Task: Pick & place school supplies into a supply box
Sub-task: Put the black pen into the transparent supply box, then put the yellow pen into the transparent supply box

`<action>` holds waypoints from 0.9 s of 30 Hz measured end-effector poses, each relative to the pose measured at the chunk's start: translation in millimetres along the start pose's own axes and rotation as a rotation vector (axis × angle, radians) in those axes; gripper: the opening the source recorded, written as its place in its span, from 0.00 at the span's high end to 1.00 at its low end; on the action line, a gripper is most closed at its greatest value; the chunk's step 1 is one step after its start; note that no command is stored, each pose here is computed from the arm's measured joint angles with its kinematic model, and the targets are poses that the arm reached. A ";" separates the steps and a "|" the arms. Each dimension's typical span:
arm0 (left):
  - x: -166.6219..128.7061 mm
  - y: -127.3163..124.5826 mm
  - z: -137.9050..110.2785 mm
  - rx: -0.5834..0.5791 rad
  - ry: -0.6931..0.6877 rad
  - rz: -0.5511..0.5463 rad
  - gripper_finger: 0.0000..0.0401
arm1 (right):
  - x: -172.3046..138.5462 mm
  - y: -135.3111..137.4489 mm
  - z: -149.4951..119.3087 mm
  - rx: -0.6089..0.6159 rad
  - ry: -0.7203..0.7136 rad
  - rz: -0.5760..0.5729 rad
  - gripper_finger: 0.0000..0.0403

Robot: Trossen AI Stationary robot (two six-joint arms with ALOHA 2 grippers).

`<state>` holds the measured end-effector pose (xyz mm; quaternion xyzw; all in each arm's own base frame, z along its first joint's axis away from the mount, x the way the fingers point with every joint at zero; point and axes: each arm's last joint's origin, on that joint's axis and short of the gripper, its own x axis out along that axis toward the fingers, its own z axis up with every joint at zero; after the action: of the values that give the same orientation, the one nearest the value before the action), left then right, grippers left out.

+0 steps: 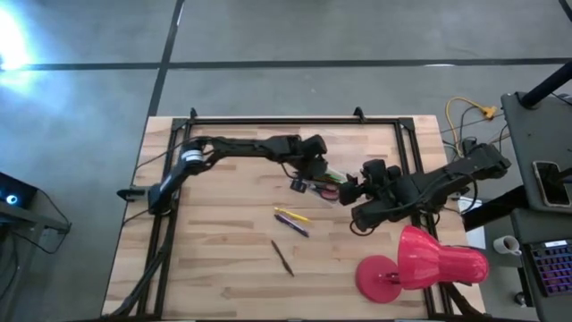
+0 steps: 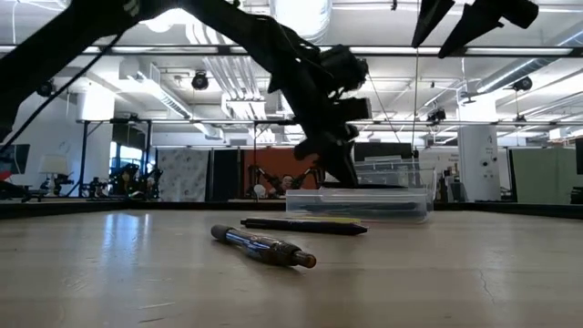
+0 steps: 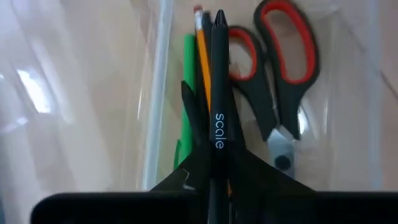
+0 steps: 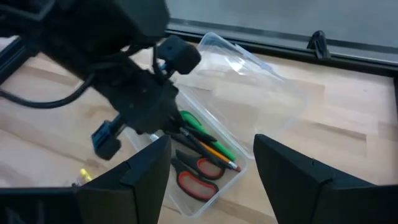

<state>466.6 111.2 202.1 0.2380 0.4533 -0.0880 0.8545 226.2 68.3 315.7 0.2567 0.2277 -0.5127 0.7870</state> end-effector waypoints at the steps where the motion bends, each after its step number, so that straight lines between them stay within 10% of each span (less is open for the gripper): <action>1: 4.3 0.1 -0.8 -0.013 0.020 -0.015 0.91 | -1.1 -0.4 -0.3 0.000 0.001 0.004 0.46; 13: -14.8 -3.4 1.8 -0.279 0.067 -0.019 0.68 | 0.4 -2.5 -0.1 -0.071 0.000 -0.012 0.46; 27: -49.9 -45.9 -4.5 -0.322 0.050 -0.155 0.67 | 30.0 -4.6 -10.3 -0.289 0.071 -0.054 0.46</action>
<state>417.9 70.1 225.7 0.0644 0.4997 -0.0737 0.8607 232.1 52.6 288.4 0.1524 0.3336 -0.4862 0.7931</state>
